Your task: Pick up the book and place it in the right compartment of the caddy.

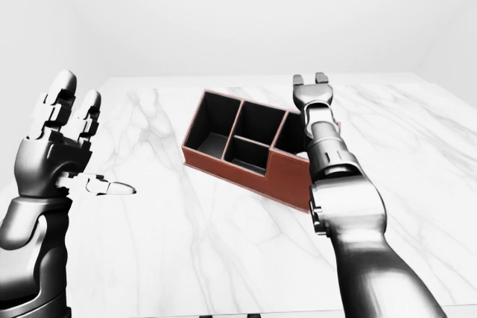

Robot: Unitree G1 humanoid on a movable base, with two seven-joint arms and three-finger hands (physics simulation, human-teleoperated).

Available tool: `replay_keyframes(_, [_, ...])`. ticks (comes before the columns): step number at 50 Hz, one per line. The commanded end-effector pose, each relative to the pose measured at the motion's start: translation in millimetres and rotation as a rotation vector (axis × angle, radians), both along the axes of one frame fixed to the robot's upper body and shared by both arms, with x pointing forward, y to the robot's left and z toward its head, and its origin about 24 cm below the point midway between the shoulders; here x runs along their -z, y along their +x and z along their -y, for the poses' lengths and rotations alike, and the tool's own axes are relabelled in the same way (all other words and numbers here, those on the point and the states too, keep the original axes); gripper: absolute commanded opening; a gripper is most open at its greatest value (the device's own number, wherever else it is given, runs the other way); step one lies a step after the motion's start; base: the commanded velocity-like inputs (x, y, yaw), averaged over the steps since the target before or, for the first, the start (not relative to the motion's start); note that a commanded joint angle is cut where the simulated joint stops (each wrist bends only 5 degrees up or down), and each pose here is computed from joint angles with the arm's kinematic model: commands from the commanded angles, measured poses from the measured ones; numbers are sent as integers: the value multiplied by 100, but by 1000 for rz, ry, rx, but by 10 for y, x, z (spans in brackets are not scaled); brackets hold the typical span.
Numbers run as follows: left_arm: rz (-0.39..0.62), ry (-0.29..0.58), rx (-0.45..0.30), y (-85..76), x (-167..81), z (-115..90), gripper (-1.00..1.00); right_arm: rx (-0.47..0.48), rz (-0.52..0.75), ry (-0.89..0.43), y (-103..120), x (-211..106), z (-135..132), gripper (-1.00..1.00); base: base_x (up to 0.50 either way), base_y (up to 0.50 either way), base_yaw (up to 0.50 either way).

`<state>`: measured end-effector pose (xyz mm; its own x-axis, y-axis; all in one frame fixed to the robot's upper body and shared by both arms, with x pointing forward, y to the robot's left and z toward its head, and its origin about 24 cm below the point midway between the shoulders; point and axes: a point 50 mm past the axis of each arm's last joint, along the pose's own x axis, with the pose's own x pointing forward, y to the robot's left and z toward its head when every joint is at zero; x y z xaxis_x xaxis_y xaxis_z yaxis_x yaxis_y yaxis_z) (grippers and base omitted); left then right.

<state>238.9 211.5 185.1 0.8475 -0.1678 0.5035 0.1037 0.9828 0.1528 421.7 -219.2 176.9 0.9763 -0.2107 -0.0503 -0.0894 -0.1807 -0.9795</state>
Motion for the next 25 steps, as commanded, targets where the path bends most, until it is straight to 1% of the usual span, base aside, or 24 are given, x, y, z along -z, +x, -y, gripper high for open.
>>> replay_keyframes(1, [1,0,0,8,-3,7,100,-4,24,2,20,-110,-15,100,0,0,0])
replay_keyframes(25, [5,-3,0,12,-14,1,100,-4,21,5,20,-113,-16,100,0,0,0])
